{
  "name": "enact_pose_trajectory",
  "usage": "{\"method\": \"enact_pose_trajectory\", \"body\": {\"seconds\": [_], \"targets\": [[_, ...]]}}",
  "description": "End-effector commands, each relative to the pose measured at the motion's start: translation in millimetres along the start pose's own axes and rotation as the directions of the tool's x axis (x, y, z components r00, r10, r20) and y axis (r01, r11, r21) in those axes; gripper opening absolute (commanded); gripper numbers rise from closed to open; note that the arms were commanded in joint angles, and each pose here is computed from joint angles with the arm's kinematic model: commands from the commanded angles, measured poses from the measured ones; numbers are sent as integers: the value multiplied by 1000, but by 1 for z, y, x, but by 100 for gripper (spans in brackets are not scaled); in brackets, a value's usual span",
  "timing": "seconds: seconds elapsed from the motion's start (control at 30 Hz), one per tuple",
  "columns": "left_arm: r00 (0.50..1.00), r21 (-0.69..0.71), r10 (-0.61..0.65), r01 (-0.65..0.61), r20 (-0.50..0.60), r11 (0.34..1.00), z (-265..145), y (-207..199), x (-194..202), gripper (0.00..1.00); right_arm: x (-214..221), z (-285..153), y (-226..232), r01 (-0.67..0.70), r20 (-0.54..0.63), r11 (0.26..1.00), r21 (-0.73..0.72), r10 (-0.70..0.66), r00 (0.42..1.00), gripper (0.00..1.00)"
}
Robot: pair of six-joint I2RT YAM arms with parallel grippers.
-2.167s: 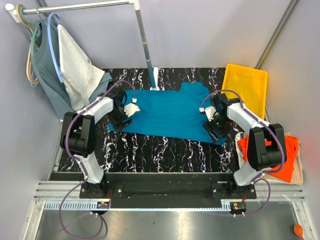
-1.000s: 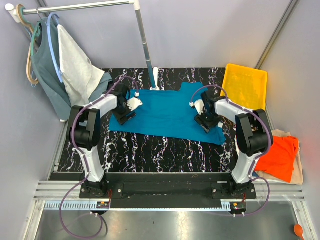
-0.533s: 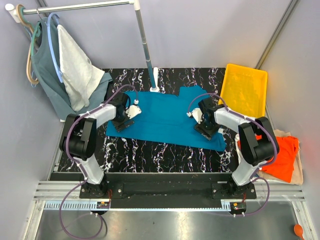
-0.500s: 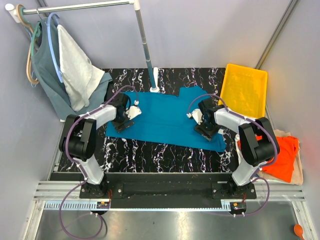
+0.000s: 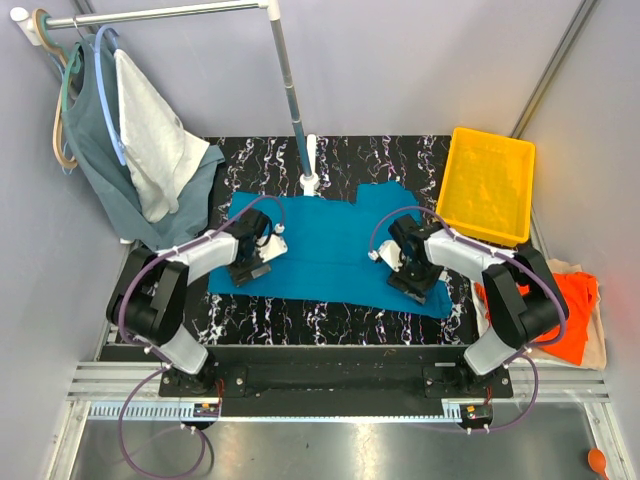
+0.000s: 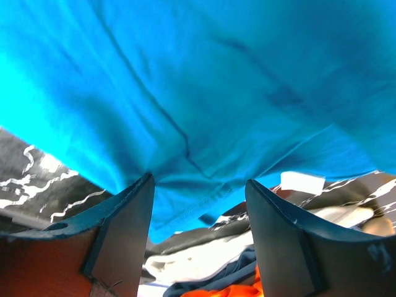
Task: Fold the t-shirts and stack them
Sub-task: Fold the tshirt
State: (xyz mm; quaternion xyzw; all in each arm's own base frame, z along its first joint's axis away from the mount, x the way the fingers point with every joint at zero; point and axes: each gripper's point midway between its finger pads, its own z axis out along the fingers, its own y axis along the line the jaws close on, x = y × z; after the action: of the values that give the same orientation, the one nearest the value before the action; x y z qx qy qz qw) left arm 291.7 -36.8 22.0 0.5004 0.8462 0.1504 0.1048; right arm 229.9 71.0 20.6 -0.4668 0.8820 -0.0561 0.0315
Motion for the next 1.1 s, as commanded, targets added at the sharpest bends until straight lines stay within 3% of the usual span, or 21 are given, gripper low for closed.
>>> {"method": "enact_pose_trajectory", "body": {"seconds": [0.0,1.07], "targets": [[992,181,16,6,-122,983,3,-61,42,75,9,-9,12,33,0,999,-26,-33,999,69],[987,225,67,-33,-146,974,-11,-116,70,75,38,7,62,102,-36,988,-116,-107,994,70]]}}
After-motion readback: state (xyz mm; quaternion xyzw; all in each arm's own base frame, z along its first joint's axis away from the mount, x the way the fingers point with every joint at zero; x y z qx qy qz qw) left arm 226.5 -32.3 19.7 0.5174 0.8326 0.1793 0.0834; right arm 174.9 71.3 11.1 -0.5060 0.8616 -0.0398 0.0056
